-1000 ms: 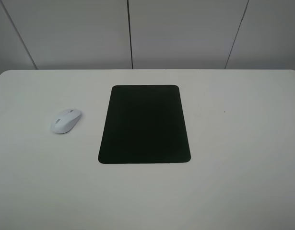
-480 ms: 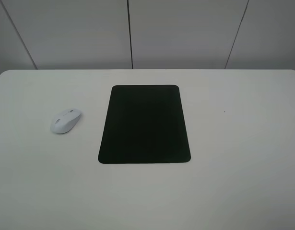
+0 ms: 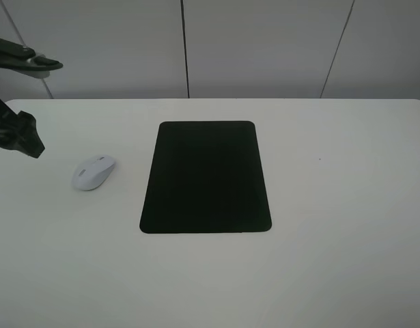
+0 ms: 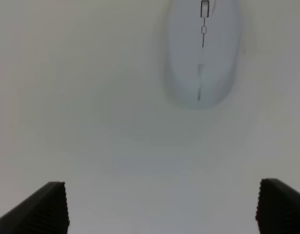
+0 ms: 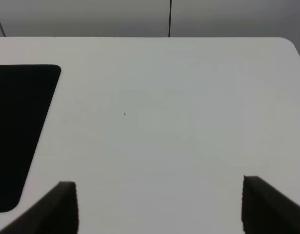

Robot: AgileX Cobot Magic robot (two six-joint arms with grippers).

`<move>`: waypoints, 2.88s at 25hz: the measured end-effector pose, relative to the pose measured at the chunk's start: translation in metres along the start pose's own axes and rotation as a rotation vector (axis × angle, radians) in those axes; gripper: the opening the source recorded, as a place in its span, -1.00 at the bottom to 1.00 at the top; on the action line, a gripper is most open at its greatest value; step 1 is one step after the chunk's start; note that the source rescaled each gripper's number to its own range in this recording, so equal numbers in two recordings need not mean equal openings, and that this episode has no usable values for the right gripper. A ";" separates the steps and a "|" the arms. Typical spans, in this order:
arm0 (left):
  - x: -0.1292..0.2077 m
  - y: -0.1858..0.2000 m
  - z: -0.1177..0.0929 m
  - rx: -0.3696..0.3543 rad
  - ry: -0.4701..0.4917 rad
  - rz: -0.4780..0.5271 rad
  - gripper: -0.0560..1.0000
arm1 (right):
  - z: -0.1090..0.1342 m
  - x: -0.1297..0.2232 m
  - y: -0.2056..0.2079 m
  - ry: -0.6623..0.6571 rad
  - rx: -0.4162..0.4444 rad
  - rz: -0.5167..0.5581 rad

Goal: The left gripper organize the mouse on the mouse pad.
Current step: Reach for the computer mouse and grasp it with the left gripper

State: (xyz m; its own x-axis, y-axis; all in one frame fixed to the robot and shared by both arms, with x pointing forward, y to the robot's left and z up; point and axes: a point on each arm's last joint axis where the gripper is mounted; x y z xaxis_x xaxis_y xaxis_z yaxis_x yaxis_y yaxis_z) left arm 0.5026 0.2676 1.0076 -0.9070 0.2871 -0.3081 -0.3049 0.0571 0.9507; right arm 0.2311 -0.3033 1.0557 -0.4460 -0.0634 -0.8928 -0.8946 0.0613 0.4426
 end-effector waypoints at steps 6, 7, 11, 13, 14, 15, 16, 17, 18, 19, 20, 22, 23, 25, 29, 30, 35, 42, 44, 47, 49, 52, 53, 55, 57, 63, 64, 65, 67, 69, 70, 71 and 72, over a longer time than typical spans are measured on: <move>-0.025 -0.039 -0.008 0.013 -0.061 0.034 1.00 | 0.000 0.000 0.000 0.001 0.001 0.000; -0.029 -0.044 -0.009 0.015 -0.065 0.036 1.00 | 0.000 0.000 0.000 0.001 0.001 0.000; -0.043 -0.067 -0.015 0.024 -0.089 0.044 1.00 | 0.000 0.000 0.000 0.001 0.001 0.000; -0.048 -0.078 -0.022 0.035 -0.099 0.046 1.00 | 0.000 0.000 0.000 0.001 0.001 0.000; -0.050 -0.084 -0.025 0.040 -0.103 0.045 1.00 | 0.000 0.000 0.000 0.001 0.001 0.000; -0.050 -0.088 -0.027 0.048 -0.100 0.050 1.00 | 0.000 0.000 0.000 0.001 0.001 0.000; -0.050 -0.093 -0.029 0.056 -0.094 0.061 1.00 | 0.000 0.000 0.000 0.001 0.001 0.000; -0.049 -0.098 -0.030 0.063 -0.083 0.072 1.00 | 0.000 0.000 0.000 0.001 0.001 0.000; -0.049 -0.101 -0.030 0.067 -0.074 0.081 1.00 | 0.000 0.000 0.000 0.001 0.001 0.000; -0.048 -0.104 -0.031 0.068 -0.068 0.090 1.00 | 0.000 0.000 0.000 0.001 0.001 0.000; -0.047 -0.106 -0.031 0.068 -0.064 0.096 1.00 | 0.000 0.000 0.000 0.001 0.001 0.000; -0.047 -0.107 -0.030 0.065 -0.065 0.098 1.00 | 0.000 0.000 0.000 0.001 0.001 0.000; -0.047 -0.107 -0.030 0.062 -0.064 0.099 1.00 | 0.000 0.000 0.000 0.001 0.001 0.000; -0.047 -0.107 -0.029 0.055 -0.065 0.099 1.00 | 0.000 0.000 0.000 0.001 0.001 0.000; -0.048 -0.112 -0.028 0.043 -0.044 0.097 1.00 | 0.000 0.000 0.000 0.001 0.001 0.000; -0.048 -0.115 -0.028 0.041 -0.031 0.096 1.00 | 0.000 0.000 0.000 0.001 0.001 0.000; -0.046 -0.129 -0.028 0.039 0.001 0.099 1.00 | 0.000 0.000 0.000 0.001 0.001 0.000; -0.047 -0.136 -0.027 0.038 0.012 0.085 1.00 | 0.000 0.000 0.000 0.001 0.001 0.000; -0.046 -0.139 -0.027 0.040 0.020 0.086 1.00 | 0.000 0.000 0.000 0.001 0.001 0.000; -0.042 -0.145 -0.026 0.041 0.034 0.081 1.00 | 0.000 0.000 0.000 0.001 0.001 0.000; -0.038 -0.151 -0.026 0.042 0.038 0.083 1.00 | 0.000 0.000 0.000 0.001 0.001 0.000; -0.033 -0.159 -0.027 0.043 0.042 0.096 1.00 | 0.000 0.000 0.000 0.001 0.001 0.000; -0.033 -0.161 -0.027 0.043 0.045 0.092 1.00 | 0.000 0.000 0.000 0.001 0.001 0.000; -0.033 -0.162 -0.027 0.044 0.050 0.080 1.00 | 0.000 0.000 0.000 0.001 0.001 0.000; -0.035 -0.162 -0.027 0.046 0.060 0.067 1.00 | 0.000 0.000 0.000 0.001 0.001 0.000; -0.035 -0.162 -0.027 0.046 0.063 0.059 1.00 | 0.000 0.000 0.000 0.000 0.000 0.000; -0.035 -0.162 -0.027 0.046 0.063 0.059 1.00 | 0.000 0.000 0.000 0.000 0.000 0.000; -0.035 -0.162 -0.027 0.046 0.063 0.059 0.99 | 0.000 0.000 0.000 0.000 0.000 0.000; -0.035 -0.162 -0.027 0.046 0.068 0.059 0.74 | 0.000 0.000 0.000 0.000 0.000 0.000; -0.035 -0.162 -0.027 0.046 0.081 0.060 -0.13 | 0.000 0.000 0.000 0.000 0.000 0.000; -0.035 -0.162 -0.027 0.046 0.085 0.060 -0.70 | 0.000 0.000 0.000 0.000 0.000 0.000; -0.035 -0.162 -0.027 0.045 0.084 0.059 -0.89 | 0.000 0.000 0.000 0.000 0.000 0.000; -0.035 -0.162 -0.027 0.045 0.085 0.059 -0.87 | 0.000 0.000 0.000 0.000 0.000 0.000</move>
State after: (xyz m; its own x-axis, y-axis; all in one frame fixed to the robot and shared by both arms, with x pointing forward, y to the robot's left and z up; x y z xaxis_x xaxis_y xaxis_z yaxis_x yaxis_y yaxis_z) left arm 0.5761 0.2221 0.8636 -0.9450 0.2088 -0.2516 -0.2385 0.0861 0.9673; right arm 0.2311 -0.3033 1.0557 -0.4460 -0.0632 -0.8928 -0.8947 0.0609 0.4426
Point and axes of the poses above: a point on each arm's last joint axis where the gripper is mounted, y pointing back along that axis away from the gripper, z along the wrist's bending axis when the last joint is at zero, x = y × z, and after that the axes turned 4 degrees about y, right-handed
